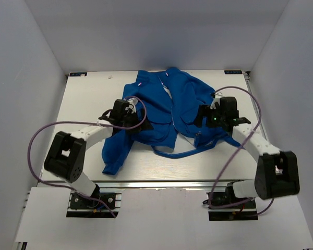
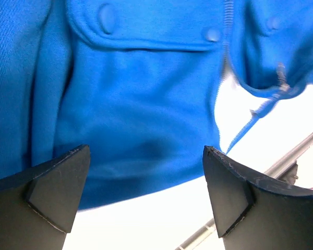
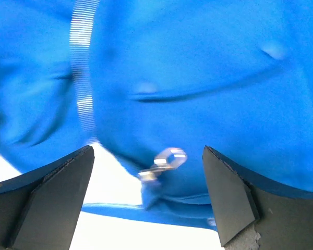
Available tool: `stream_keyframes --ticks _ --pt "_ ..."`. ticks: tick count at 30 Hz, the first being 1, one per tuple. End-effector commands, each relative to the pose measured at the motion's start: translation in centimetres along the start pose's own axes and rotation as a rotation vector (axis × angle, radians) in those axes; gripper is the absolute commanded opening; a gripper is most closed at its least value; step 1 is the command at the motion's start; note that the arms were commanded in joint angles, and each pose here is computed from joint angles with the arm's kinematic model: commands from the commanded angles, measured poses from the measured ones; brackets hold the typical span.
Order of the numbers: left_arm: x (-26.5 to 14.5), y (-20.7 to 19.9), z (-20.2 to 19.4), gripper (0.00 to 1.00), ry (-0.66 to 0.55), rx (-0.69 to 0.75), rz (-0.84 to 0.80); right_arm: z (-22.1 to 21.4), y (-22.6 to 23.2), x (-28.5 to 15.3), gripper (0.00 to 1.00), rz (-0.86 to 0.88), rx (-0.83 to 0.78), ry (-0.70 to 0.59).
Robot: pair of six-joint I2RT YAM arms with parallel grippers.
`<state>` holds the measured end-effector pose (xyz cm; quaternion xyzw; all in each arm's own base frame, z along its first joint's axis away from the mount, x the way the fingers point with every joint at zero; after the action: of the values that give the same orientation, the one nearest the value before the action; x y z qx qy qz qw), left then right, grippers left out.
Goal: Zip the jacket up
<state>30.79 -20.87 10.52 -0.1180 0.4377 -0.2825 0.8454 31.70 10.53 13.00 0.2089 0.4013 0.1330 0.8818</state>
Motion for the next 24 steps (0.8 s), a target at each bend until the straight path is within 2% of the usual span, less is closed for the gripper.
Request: stream_keyframes --ticks 1,10,12,17,24 --pt "-3.0 -1.5 1.7 0.98 -0.094 0.038 -0.032 -0.8 3.7 -1.8 0.89 0.091 -0.184 -0.001" --pt "-7.2 -2.9 2.8 0.98 -0.187 0.064 -0.018 -3.5 4.7 1.3 0.89 0.070 -0.283 0.130" --pt "-7.8 -2.5 2.5 0.98 -0.181 0.057 0.026 -3.1 4.6 1.9 0.89 0.052 -0.291 0.132" --pt "-9.4 -1.9 1.7 0.98 -0.188 0.044 0.099 -5.3 4.3 3.2 0.89 0.066 -0.291 0.238" --pt "-10.7 -1.2 1.4 0.98 -0.189 0.036 0.180 -11.3 7.3 0.6 0.89 0.125 -0.319 0.405"
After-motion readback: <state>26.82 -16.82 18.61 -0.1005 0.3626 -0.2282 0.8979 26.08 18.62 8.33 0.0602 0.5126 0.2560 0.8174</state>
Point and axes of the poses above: each gripper's point midway between its finger pads, its own x axis out along the fingers, its own y axis along the line the jaws close on, z = x × y, the point moved 4 cm from there along -x, back along the fingers, and after that the axes turned 14 degrees about x, right-handed, at the moved point
